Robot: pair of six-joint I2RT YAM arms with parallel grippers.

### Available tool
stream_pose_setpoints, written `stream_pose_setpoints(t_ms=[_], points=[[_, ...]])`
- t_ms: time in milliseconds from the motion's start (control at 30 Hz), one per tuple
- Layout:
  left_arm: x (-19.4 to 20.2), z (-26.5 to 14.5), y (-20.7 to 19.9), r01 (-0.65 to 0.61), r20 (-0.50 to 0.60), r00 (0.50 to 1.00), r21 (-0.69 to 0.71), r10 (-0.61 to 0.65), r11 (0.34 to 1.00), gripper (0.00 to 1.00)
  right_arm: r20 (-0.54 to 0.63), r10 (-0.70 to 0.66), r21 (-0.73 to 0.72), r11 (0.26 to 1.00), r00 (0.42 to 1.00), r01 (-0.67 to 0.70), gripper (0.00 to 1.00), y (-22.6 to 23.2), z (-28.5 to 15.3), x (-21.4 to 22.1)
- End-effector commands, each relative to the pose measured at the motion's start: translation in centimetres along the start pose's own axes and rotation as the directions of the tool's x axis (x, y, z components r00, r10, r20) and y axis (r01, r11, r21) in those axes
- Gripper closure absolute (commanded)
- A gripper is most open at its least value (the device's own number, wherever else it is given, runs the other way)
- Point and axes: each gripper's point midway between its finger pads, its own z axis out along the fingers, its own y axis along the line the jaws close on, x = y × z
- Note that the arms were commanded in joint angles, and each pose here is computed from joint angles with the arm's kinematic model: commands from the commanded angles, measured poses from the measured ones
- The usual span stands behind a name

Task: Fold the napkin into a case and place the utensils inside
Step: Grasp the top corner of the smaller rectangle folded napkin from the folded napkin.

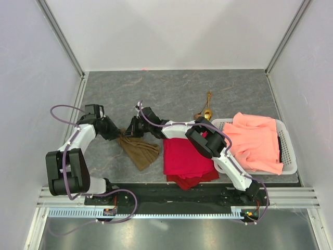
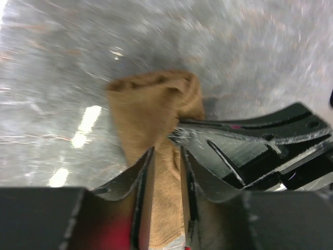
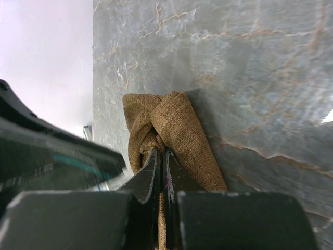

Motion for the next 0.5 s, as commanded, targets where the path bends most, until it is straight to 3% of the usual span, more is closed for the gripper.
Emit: stream_pose_setpoints(t_ms=[0, 200, 467], points=[[-0.7, -0.3, -0.7, -0.104, 0.057, 0.993, -0.015, 0.104, 0.994, 0.65, 0.006, -0.061, -0.022, 0.998, 0.998, 0.061, 0.96, 2.1, -0.2, -0.4], [-1.4, 0.4, 0.2, -0.102, 0.051, 0.993, -0.082, 0.107, 0.991, 0.67, 0.008, -0.069, -0.021, 0.997, 0.998, 0.069, 0.98, 2.2, -0.2, -0.3], [-1.8, 0.0, 0.4, -0.185, 0.07, 0.977, -0.194, 0.201, 0.963, 0.69, 0.006, -0.078, -0.02, 0.997, 0.997, 0.078, 0.99, 2.3, -0.3, -0.4]])
